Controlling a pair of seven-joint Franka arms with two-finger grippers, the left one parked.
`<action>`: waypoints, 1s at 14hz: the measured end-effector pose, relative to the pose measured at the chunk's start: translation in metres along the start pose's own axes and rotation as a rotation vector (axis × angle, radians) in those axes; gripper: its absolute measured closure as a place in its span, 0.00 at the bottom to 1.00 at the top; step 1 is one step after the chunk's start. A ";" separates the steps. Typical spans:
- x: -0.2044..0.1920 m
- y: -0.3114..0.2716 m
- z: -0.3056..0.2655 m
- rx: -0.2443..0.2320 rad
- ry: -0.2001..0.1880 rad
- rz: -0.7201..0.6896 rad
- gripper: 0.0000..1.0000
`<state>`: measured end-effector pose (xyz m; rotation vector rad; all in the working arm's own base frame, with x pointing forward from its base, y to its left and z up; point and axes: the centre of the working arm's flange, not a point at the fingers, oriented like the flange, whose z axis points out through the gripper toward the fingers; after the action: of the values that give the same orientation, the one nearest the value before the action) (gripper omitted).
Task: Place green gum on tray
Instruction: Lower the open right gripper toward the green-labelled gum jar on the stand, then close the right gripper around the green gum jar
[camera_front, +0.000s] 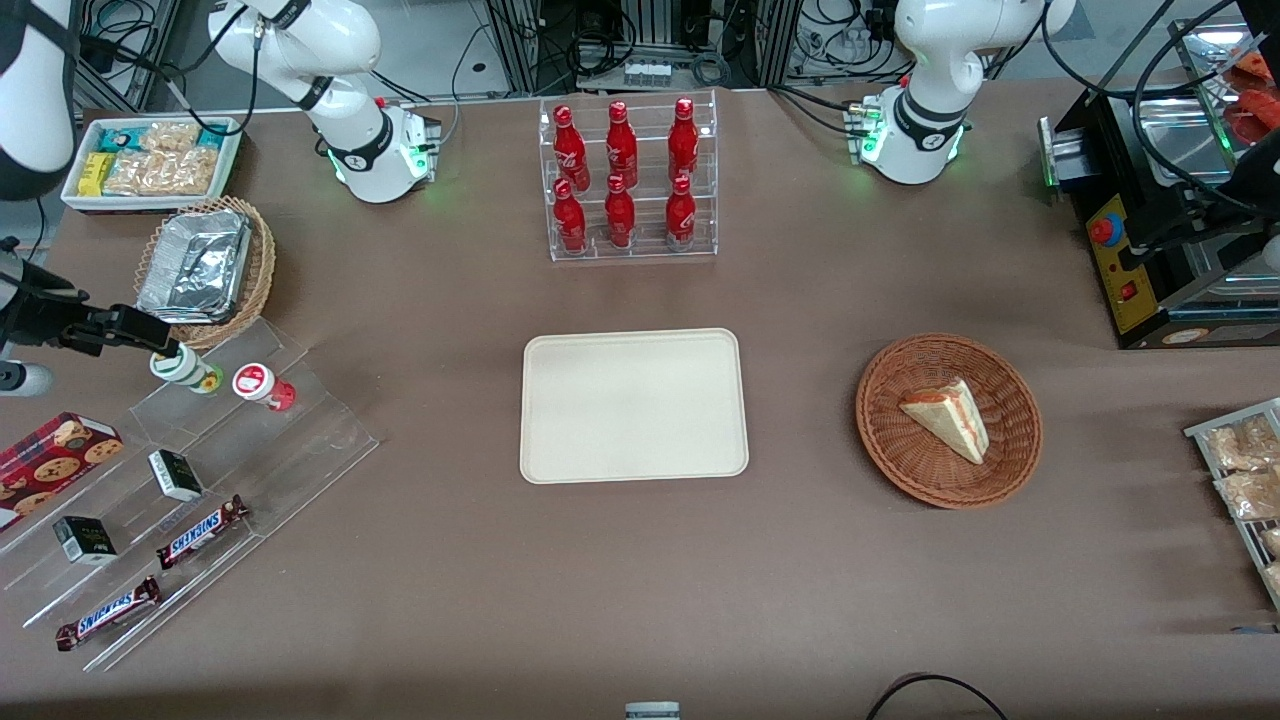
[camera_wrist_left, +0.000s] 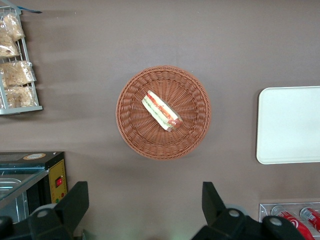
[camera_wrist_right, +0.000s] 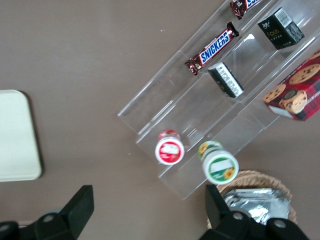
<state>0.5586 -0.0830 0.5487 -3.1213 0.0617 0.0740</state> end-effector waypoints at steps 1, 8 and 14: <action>-0.001 0.014 0.013 0.001 0.004 -0.032 0.01; -0.014 0.067 0.085 -0.025 0.069 -0.375 0.01; -0.042 0.078 0.122 -0.038 0.085 -0.505 0.01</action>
<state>0.5081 -0.1564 0.4278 -3.0655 -0.7272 -0.0667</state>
